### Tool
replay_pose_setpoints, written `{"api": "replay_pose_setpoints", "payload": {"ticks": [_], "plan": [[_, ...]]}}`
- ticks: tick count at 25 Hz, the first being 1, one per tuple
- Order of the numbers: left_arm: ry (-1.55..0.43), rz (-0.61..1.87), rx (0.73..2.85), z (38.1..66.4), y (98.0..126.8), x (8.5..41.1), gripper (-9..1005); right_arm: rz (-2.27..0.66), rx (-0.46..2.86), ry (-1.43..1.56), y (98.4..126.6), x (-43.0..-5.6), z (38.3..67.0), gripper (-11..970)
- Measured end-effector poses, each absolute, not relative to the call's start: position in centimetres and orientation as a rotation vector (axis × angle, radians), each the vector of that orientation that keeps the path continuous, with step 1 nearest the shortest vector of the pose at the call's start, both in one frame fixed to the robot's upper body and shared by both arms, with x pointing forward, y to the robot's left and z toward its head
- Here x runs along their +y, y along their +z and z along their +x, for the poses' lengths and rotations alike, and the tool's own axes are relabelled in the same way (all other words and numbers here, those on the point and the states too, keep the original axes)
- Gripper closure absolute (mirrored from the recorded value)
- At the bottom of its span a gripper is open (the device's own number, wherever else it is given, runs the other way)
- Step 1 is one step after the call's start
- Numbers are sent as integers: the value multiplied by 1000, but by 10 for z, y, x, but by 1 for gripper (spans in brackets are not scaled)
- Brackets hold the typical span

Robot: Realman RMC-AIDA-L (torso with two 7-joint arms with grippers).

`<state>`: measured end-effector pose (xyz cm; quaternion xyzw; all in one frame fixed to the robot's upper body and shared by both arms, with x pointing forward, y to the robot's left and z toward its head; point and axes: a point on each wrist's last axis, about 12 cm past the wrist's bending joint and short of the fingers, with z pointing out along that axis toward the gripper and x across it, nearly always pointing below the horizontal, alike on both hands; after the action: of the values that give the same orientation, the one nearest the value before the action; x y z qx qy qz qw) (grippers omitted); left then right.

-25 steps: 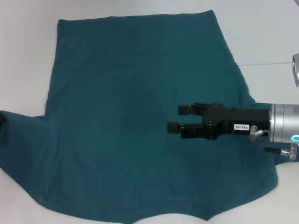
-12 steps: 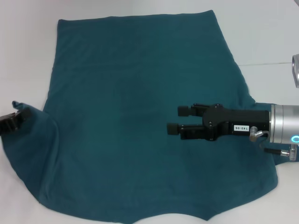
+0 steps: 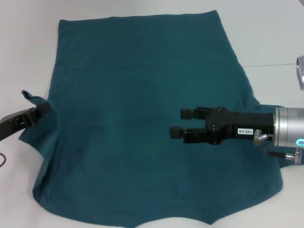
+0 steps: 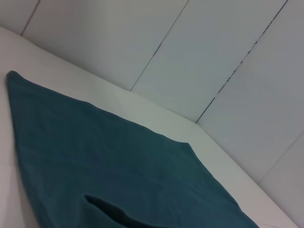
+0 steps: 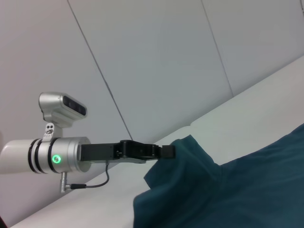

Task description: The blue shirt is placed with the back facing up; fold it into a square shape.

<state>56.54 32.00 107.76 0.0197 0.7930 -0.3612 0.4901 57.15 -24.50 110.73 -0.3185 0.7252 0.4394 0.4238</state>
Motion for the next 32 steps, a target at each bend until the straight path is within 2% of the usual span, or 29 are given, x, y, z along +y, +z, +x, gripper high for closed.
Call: {"api": "replay_pose_setpoints", "payload": {"ticks": [20,26,29,32], "plan": [[-943,47,1940,577,1067,281,993,-797,1818,1102,1106,-247,570,45],[-965,60,1951,578,1060,267,929,-796,1822,1108,1105,-247,568,45],[-968,59,1951,579,1060,267,726,-797,1820,1112,1105,-248,568,45],[-970,54,1945,577,1060,268,653,-792,1818,1115,1106,-249,567,45]]}}
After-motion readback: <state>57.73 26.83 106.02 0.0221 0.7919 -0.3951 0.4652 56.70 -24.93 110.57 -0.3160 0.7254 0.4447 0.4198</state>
